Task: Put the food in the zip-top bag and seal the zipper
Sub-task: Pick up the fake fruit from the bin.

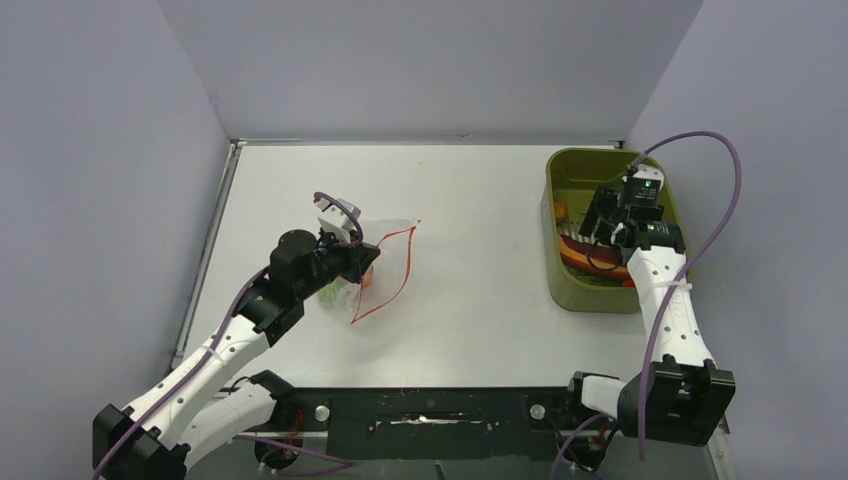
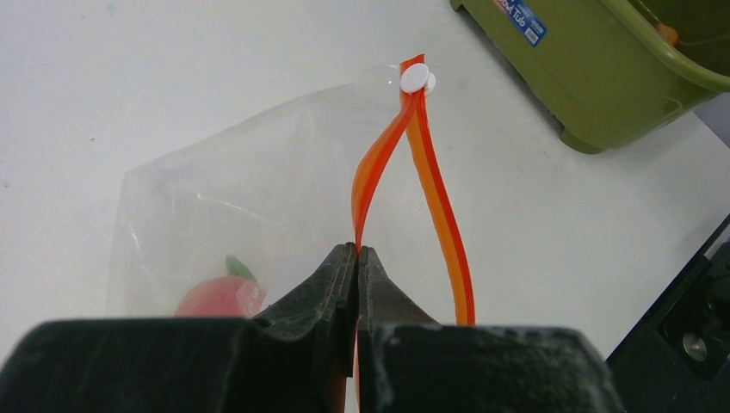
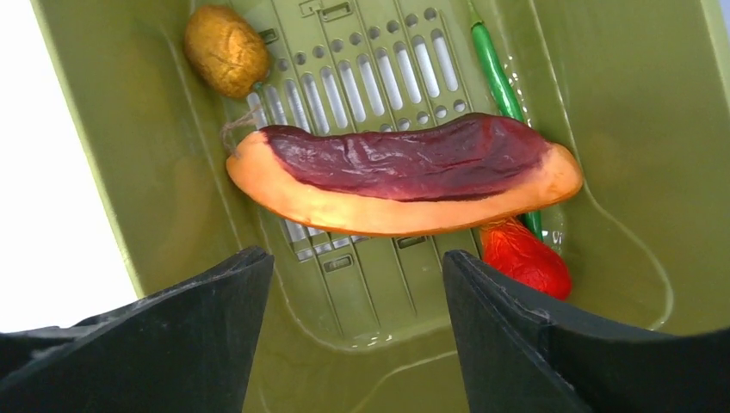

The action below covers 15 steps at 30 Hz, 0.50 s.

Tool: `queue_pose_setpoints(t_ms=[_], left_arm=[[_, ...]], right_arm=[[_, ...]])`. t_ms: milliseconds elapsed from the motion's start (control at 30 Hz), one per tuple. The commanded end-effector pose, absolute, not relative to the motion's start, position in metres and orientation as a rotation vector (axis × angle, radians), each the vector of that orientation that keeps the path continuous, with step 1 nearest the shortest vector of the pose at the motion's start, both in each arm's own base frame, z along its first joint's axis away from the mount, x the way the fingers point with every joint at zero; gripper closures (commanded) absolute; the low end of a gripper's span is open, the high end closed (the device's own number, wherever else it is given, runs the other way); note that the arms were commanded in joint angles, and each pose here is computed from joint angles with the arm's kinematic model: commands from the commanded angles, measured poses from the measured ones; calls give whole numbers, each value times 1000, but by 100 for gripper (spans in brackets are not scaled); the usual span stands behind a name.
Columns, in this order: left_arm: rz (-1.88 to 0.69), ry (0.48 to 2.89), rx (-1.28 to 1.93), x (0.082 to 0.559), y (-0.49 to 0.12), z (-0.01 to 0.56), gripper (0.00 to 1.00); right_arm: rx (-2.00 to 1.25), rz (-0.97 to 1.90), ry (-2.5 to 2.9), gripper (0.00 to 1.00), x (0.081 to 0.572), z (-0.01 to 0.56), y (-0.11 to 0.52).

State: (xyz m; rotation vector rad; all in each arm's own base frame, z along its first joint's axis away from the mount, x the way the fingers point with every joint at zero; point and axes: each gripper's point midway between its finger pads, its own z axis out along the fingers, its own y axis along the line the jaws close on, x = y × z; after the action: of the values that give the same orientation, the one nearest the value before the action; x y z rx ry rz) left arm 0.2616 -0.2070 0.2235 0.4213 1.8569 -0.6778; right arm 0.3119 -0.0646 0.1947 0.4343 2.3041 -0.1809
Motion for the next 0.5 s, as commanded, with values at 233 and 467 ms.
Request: queue_pose_setpoints(t_ms=[233,467], left_arm=[[-564,1760,401,280,-197,234,100],[-544,1753,403,285,-197,235,100]], right_arm=[[714,-183,2307,25,329,145,-83],[468,-109,2311,32,365,151,-81]])
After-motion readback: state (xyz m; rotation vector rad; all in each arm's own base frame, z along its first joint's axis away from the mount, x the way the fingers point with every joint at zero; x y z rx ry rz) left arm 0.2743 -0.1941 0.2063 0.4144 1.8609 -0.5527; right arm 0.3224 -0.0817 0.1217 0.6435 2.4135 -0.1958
